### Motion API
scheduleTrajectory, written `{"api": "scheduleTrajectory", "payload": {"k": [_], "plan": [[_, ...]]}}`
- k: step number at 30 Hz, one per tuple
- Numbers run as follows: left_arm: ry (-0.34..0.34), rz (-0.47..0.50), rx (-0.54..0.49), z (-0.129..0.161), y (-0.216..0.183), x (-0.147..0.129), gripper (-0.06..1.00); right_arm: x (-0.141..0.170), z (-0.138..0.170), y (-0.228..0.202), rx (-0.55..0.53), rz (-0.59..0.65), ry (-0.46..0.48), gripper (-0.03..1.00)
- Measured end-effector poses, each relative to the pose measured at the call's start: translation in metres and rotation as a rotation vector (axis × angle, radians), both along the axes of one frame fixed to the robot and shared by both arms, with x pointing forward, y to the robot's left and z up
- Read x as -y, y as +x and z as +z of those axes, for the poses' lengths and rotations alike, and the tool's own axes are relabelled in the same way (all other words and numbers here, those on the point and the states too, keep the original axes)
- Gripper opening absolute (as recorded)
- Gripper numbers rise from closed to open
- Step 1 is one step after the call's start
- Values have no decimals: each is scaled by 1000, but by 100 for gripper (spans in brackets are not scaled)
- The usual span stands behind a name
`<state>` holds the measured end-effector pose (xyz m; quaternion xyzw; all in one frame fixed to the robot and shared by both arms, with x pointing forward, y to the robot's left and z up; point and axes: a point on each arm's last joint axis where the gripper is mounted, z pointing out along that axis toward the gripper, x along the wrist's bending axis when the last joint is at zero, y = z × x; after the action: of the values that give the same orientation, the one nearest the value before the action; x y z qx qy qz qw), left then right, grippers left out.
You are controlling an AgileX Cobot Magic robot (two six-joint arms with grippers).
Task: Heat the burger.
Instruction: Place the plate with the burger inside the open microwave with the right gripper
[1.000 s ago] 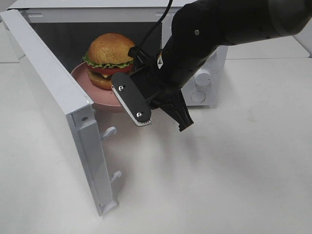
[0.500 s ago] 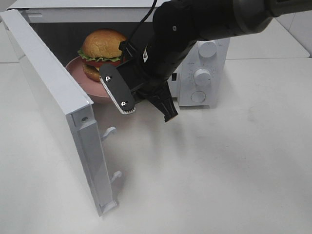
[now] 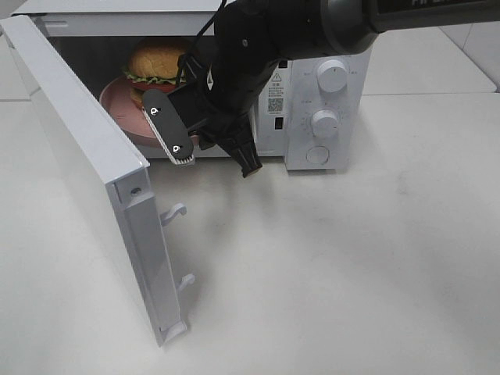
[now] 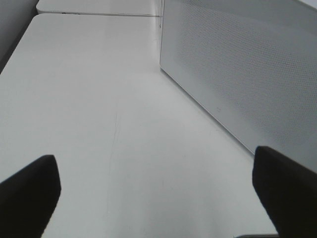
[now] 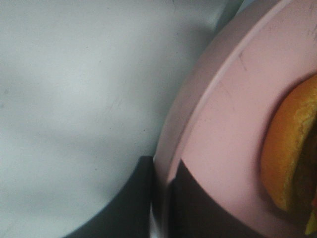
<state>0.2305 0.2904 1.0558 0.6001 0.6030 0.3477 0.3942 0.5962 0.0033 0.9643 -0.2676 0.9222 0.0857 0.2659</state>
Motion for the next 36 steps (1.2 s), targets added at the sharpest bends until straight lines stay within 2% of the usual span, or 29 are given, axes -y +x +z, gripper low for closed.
{"api": "scheduleTrajectory", "payload": {"k": [10, 19, 36], "plan": [[0, 0, 0, 0, 0, 0, 97, -13, -10, 17, 13, 3, -13, 8], [0, 0, 0, 0, 0, 0, 97, -27, -18, 35, 25, -27, 15, 8], [0, 0, 0, 0, 0, 0, 97, -21, -22, 59, 48, -116, 37, 8]]}}
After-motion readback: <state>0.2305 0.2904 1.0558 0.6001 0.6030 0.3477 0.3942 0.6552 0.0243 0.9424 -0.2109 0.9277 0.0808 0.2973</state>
